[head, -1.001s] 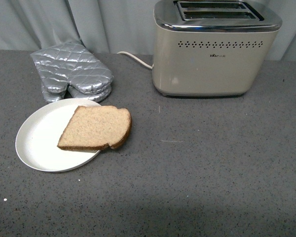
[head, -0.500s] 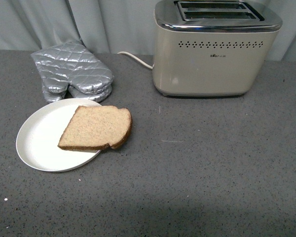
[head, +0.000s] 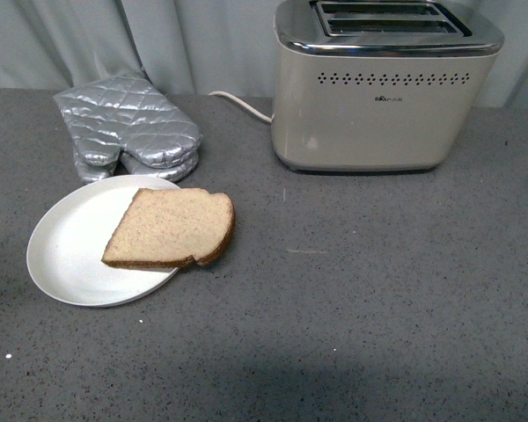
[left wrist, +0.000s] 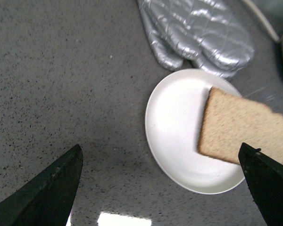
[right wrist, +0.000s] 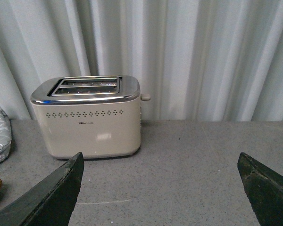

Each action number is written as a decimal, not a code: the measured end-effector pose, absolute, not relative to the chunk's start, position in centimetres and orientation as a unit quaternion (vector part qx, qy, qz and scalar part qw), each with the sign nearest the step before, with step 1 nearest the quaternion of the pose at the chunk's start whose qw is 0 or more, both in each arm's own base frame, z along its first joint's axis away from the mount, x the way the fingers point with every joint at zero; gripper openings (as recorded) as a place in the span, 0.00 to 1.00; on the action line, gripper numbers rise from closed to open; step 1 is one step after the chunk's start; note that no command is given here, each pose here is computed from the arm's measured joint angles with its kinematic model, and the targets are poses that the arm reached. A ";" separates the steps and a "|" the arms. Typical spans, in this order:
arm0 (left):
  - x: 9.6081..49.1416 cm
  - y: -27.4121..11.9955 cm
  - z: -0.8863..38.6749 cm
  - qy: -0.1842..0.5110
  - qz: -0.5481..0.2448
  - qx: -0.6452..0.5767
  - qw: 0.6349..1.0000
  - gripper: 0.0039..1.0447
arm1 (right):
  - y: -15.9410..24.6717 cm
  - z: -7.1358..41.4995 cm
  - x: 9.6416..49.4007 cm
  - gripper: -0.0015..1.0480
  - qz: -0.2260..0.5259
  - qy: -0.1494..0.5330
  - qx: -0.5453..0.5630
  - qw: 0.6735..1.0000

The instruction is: Put bread into toaster

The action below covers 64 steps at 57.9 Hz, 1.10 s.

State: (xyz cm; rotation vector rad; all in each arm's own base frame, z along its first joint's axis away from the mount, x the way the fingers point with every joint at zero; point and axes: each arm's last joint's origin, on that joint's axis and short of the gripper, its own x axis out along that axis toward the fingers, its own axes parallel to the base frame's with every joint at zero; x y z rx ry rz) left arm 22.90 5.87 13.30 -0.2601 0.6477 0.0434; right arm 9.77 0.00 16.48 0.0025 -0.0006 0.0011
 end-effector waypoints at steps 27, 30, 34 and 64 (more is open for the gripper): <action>28.3 7.6 7.4 0.429 -0.065 -0.105 0.895 0.94 | 0.0 16.5 9.8 0.91 0.000 0.000 0.001 1.000; 28.9 7.8 6.7 0.437 -0.064 -0.103 0.891 0.94 | 0.0 16.5 9.8 0.91 0.000 0.000 0.001 1.000; 29.8 8.0 6.1 0.443 -0.060 -0.103 0.889 0.94 | 0.0 16.5 9.8 0.91 0.000 0.000 0.001 1.000; 34.4 6.4 4.6 0.478 -0.052 -0.069 0.874 0.87 | 0.0 16.5 9.8 0.91 0.000 0.000 0.001 1.000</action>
